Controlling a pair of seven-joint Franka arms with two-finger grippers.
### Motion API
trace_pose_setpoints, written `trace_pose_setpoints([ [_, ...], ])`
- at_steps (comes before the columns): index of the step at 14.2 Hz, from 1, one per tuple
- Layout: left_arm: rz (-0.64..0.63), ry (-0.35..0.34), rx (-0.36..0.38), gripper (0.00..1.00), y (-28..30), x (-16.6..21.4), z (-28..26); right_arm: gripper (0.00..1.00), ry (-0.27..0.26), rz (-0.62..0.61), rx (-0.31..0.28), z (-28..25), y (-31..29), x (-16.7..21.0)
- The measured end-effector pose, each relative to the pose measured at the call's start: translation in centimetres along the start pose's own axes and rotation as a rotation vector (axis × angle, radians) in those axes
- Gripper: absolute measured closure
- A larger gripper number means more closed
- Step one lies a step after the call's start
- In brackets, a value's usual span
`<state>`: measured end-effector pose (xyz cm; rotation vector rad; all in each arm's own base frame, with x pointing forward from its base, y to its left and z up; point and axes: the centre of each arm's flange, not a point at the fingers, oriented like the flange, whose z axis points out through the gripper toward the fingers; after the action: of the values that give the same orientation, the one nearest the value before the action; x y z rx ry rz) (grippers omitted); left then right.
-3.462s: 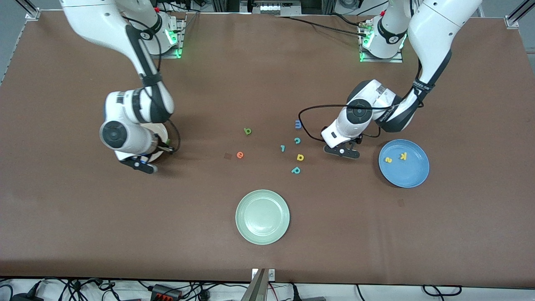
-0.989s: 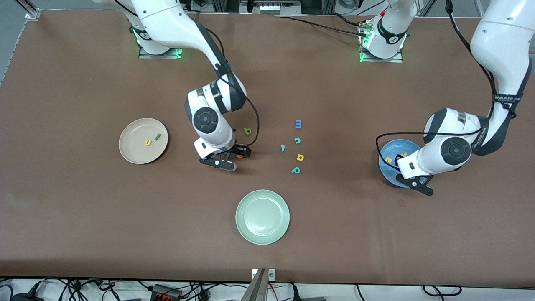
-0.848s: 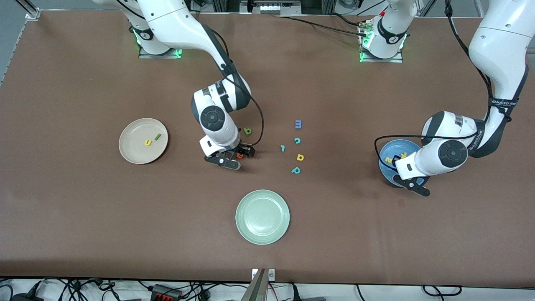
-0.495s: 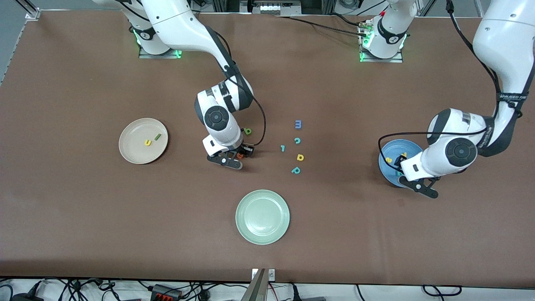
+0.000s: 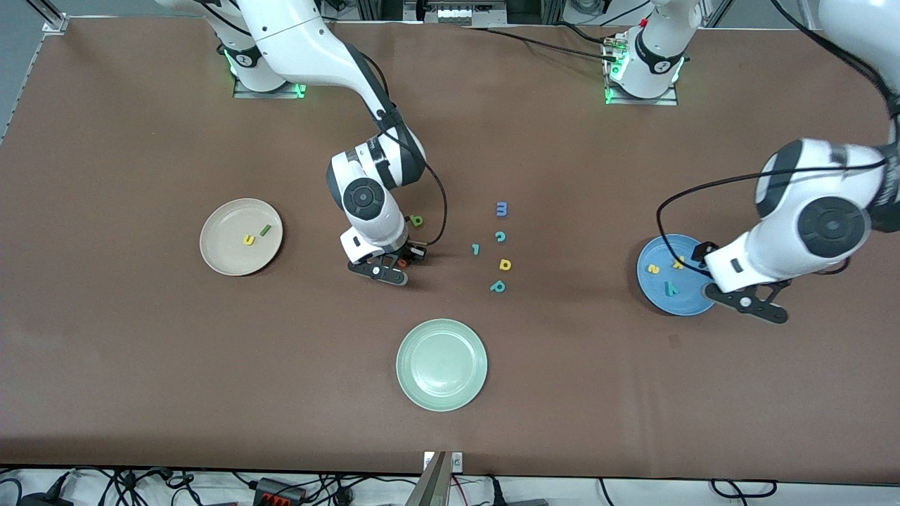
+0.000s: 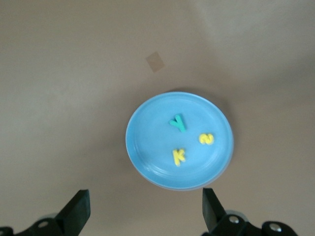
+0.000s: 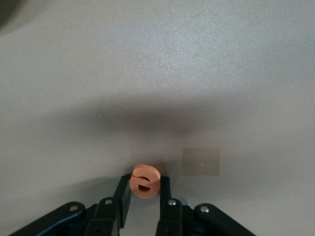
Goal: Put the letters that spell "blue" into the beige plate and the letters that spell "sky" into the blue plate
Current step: 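Carry the a to the beige plate while the left gripper returns to rest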
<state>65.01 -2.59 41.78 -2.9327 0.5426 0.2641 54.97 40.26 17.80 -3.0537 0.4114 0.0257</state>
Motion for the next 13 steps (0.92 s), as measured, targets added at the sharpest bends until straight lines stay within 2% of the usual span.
trace_pose_setpoints([
  [3,-0.054,0.019,-0.065,0.0,-1.1,-1.0,-4.5,0.72,0.003,-0.017,0.002,-0.1,0.0,0.1],
  [6,-0.164,0.052,-0.15,0.0,-1.4,-3.0,-7.6,0.72,0.006,-0.009,-0.009,-1.7,1.1,1.8],
  [10,-0.327,0.102,-0.115,0.0,0.4,-7.9,-12.6,0.72,-0.114,-0.03,-0.14,-7.8,9.5,7.5],
  [13,-0.369,0.205,-0.105,0.0,0.2,-10.1,-13.2,0.72,-0.193,-0.074,-0.167,-12.2,17.7,10.7],
])
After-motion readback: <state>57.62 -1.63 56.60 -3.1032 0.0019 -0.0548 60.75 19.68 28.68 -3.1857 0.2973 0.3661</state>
